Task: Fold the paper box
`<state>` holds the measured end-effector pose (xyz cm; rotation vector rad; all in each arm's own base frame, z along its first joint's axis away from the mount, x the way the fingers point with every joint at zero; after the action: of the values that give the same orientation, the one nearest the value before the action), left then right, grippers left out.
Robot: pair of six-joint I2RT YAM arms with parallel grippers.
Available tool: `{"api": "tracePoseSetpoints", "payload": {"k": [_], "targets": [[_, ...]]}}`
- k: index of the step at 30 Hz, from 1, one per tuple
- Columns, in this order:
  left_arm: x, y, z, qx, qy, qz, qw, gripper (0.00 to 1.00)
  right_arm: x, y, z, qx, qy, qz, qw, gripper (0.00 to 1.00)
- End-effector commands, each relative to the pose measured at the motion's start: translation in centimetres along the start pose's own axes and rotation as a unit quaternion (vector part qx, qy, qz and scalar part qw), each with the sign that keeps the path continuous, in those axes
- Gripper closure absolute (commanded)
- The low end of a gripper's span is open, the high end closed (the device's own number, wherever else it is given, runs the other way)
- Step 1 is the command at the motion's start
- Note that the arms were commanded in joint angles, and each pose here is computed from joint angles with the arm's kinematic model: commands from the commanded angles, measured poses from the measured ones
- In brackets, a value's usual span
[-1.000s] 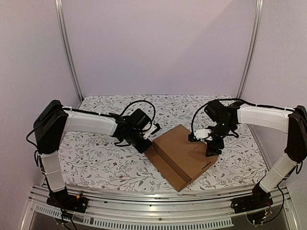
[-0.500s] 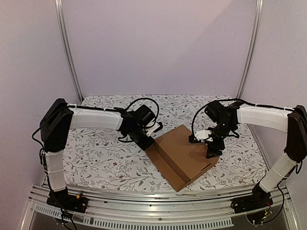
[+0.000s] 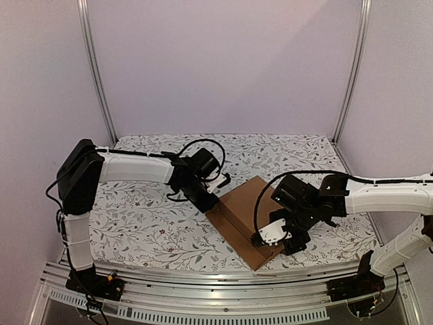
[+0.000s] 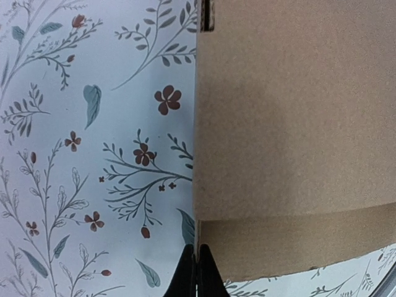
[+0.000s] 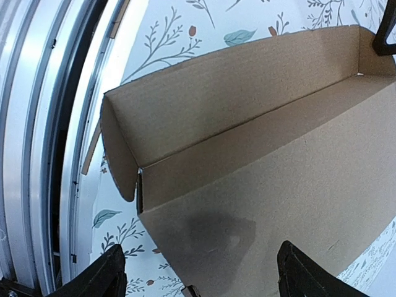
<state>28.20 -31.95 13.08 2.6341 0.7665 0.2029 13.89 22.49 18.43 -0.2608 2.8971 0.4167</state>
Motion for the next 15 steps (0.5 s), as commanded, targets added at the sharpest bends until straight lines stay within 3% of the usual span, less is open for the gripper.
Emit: {"api": "tracePoseSetpoints", "payload": {"k": [1,15], "targets": [[0.3,-1.0,1.0,0.029,-0.012,-0.009,0.999,1.0,-0.1,0.7,1.2,0.018,-0.023,0.026,0.999,0.17],[0.4,-1.0,0.9,0.038,-0.022,-0.01,0.999,1.0,1.8,1.6,2.8,0.023,0.003,0.026,0.999,0.18]]}}
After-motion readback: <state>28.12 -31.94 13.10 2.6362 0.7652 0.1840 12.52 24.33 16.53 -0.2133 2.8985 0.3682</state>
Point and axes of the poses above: each gripper's point midway between its finger pads, its own z axis out along the fingers, its own x axis along the line the jaws close on, y = z × x, the point moved 10 cm from there along -z, back along the fingers, and after that the axes turned 8 degrees about z, right-handed, at the moved point
